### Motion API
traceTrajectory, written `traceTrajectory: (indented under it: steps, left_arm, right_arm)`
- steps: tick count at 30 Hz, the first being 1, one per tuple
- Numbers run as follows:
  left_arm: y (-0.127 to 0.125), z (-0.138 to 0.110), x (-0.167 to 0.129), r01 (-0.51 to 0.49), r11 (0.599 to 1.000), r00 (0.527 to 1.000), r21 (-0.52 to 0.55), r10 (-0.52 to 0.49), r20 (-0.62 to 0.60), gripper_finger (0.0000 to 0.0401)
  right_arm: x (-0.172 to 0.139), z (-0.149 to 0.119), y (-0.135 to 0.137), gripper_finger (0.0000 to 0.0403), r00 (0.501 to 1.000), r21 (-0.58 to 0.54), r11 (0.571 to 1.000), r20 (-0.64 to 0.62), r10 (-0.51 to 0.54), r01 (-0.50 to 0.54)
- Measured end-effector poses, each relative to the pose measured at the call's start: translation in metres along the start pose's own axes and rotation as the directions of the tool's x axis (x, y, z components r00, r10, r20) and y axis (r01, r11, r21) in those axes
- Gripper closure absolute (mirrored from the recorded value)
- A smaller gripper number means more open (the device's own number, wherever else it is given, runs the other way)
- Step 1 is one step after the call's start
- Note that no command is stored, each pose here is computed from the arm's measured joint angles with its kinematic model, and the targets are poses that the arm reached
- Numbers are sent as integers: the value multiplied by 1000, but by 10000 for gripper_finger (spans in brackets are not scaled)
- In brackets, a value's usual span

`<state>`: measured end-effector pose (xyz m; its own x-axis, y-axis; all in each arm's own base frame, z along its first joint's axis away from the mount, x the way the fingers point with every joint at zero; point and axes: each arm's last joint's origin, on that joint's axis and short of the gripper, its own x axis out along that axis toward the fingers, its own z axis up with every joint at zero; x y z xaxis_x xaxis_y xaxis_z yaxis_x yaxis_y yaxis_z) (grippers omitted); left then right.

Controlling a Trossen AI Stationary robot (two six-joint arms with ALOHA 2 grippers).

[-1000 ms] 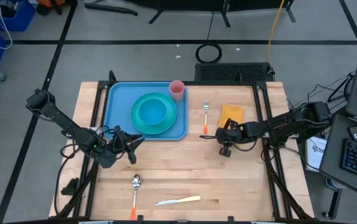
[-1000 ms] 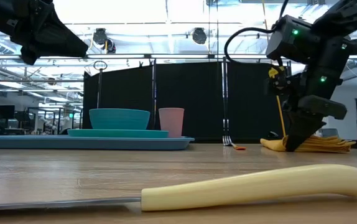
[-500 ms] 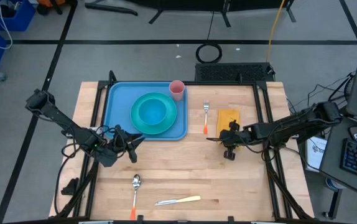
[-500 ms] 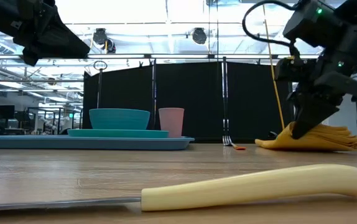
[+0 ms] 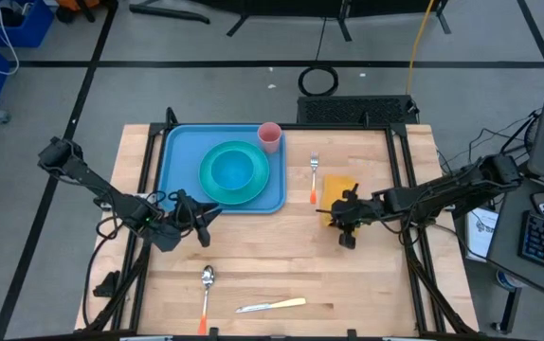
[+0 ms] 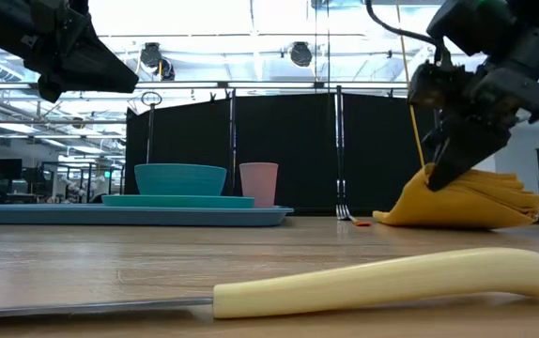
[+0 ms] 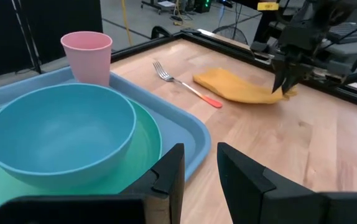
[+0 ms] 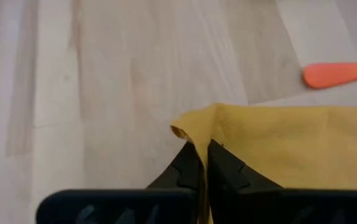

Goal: Set up tray
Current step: Put the yellow napkin to the left of the green plate on the blue serving tray

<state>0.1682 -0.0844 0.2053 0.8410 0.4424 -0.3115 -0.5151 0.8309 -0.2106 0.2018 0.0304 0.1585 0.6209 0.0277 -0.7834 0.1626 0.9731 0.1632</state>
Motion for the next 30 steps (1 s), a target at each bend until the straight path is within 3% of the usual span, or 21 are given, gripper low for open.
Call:
traceTrajectory:
  steps: [5, 9, 13, 16, 23, 27, 30]
  left_arm:
    - [-1, 1, 0, 8, 1000, 1000, 25, -8, 5, 304]
    - [-9, 7, 1, 129, 987, 992, 100, -129, -11, 304]
    - [-21, 16, 4, 340, 918, 939, 203, -343, -20, 304]
    - [-26, 20, 10, 409, 871, 906, 273, -424, -3, 304]
    - [-33, 12, 45, 471, 804, 876, 363, -477, -79, 304]
    - [-43, 9, 65, 435, 796, 894, 421, -435, -102, 304]
    - [-57, 11, 78, 440, 764, 891, 471, -438, -122, 302]
  right_arm:
    - [-5, 11, 6, 402, 996, 0, 997, 8, 83, -83]
    - [-12, 25, 13, 402, 987, -3, 987, 14, 161, -161]
    - [-21, 41, 20, 402, 970, -21, 971, 43, 238, -238]
    - [-27, 52, 25, 402, 959, -30, 962, 67, 274, -272]
    - [-41, 71, 33, 402, 923, -52, 929, 99, 371, -368]
    - [-46, 78, 37, 402, 903, -64, 909, 105, 415, -411]
    - [-51, 84, 38, 402, 899, -66, 907, 116, 421, -416]
